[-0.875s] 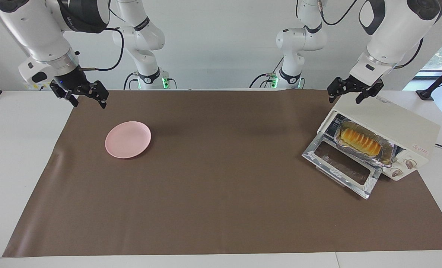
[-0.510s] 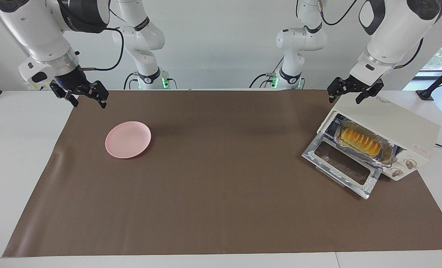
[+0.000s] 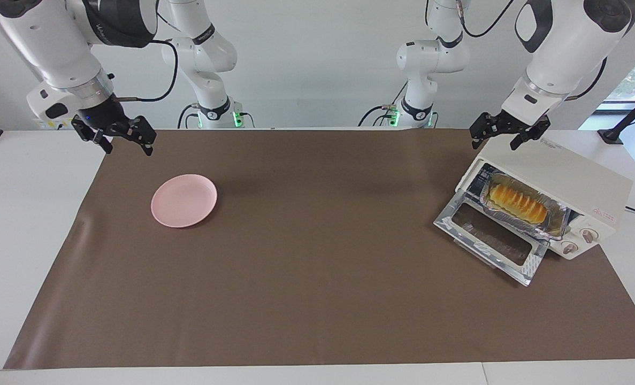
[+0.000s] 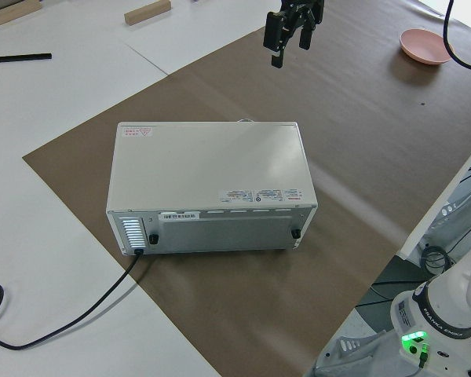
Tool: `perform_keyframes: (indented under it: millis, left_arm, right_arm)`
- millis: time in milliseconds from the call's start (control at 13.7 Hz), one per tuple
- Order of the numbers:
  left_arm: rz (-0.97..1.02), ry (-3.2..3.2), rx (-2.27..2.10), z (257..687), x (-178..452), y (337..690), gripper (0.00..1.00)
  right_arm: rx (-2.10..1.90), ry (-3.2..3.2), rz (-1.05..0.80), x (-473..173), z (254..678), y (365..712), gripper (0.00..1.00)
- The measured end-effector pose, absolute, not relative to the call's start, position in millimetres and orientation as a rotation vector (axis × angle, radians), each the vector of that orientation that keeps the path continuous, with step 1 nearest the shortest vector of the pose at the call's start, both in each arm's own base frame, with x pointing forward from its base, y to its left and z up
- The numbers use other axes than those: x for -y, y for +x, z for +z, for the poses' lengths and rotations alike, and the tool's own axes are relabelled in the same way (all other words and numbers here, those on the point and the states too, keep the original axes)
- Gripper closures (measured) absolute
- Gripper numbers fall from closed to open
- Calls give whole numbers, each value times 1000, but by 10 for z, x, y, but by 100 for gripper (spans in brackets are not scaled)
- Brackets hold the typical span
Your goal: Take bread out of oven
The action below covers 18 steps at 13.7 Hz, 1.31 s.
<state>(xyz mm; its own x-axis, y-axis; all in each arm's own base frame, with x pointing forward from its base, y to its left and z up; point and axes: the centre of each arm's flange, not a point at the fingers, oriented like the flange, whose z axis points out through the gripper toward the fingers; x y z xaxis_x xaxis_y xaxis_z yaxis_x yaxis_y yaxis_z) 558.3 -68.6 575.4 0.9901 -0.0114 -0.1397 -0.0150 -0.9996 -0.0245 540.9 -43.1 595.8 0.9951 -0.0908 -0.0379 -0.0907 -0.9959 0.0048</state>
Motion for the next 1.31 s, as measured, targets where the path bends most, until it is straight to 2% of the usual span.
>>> perform_keyframes:
  millis: [364,656,875,1312]
  left_arm:
    - [256,-3047,318,5259,1085,6216,0]
    - [211,-2934,504,5108,855,6604,0]
    - [185,-2819,680,4960,579,6742,0]
    - [103,-2704,985,4615,456,6860,0]
  right_arm:
    - [143,3135,-60,431,5958,5409,0]
    - [143,3135,-60,431,5958,5409,0]
    - [143,3135,-60,431,5958,5409,0]
    - [143,3135,-60,431,5958,5409,0]
